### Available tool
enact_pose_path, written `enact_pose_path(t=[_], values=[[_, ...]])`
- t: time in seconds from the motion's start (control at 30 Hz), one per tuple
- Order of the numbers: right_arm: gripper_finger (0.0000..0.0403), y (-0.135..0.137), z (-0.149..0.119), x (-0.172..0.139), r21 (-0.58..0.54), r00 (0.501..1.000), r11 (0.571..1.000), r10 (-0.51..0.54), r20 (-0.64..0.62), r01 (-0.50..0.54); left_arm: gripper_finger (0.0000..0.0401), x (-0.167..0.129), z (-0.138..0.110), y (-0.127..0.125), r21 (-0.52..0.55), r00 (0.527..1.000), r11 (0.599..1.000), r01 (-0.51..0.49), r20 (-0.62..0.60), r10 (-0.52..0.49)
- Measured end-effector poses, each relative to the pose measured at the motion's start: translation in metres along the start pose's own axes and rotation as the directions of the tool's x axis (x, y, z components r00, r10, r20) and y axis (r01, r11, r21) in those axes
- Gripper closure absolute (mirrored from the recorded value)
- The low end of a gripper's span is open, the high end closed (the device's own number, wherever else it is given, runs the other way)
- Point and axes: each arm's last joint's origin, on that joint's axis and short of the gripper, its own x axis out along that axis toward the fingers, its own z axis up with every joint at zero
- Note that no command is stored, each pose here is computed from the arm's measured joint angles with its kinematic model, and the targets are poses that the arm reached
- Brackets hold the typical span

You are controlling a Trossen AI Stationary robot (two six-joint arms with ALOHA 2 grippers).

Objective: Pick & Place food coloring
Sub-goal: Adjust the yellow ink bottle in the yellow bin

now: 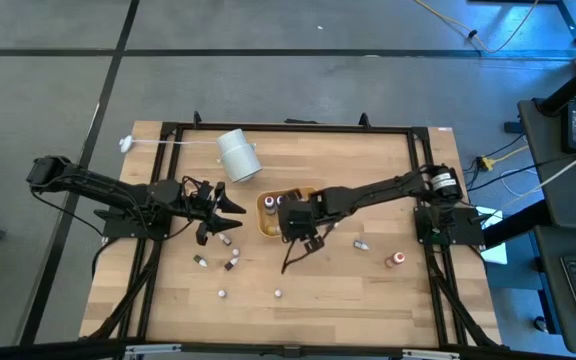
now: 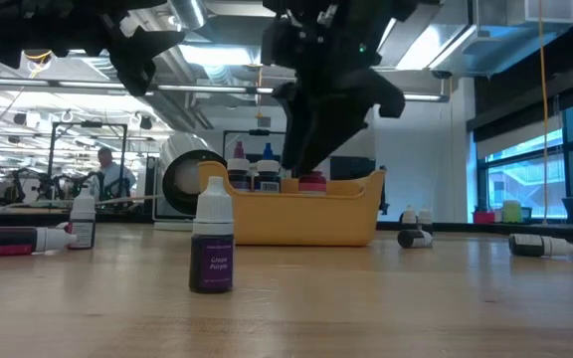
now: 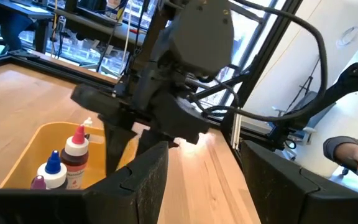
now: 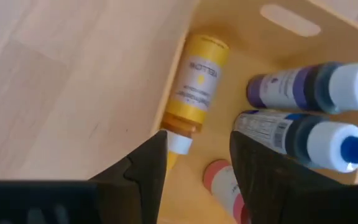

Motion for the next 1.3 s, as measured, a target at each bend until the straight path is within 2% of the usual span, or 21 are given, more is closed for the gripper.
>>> enact_pose_path(t=[0.13, 0.43, 0.67, 1.0, 1.3], values=[[0.0235, -0.004, -0.002, 0.003, 0.036, 1.0, 0.999, -0.005, -0.008, 0.006, 0.0205, 0.0, 0.0, 0.0, 0.0, 1.0, 1.0, 0.0, -0.001, 0.0], [0.0257, -0.003, -0.001, 0.015, 0.031, 1.0, 1.0, -0.002, -0.008, 0.002, 0.0205, 0.0, -0.001, 0.0, 0.0, 1.0, 1.0, -0.004, -0.01, 0.004], [0.0272, -0.001, -0.004, 0.025, 0.023, 0.998, 0.999, -0.034, -0.059, 0.035, 0.0205, 0.0, -0.002, 0.001, 0.0, 1.0, 1.0, -0.016, -0.016, 0.016], [0.0273, 0.002, -0.007, 0.042, 0.018, 0.995, 0.999, -0.027, -0.1, 0.029, 0.0205, 0.0, -0.002, 0.001, 0.0, 1.0, 1.0, -0.017, -0.017, 0.017], [0.0268, 0.002, -0.007, 0.044, 0.017, 0.994, 1.0, -0.021, -0.105, 0.022, 0.0205, 0.0, -0.002, 0.001, 0.0, 1.0, 1.0, -0.016, -0.017, 0.016]])
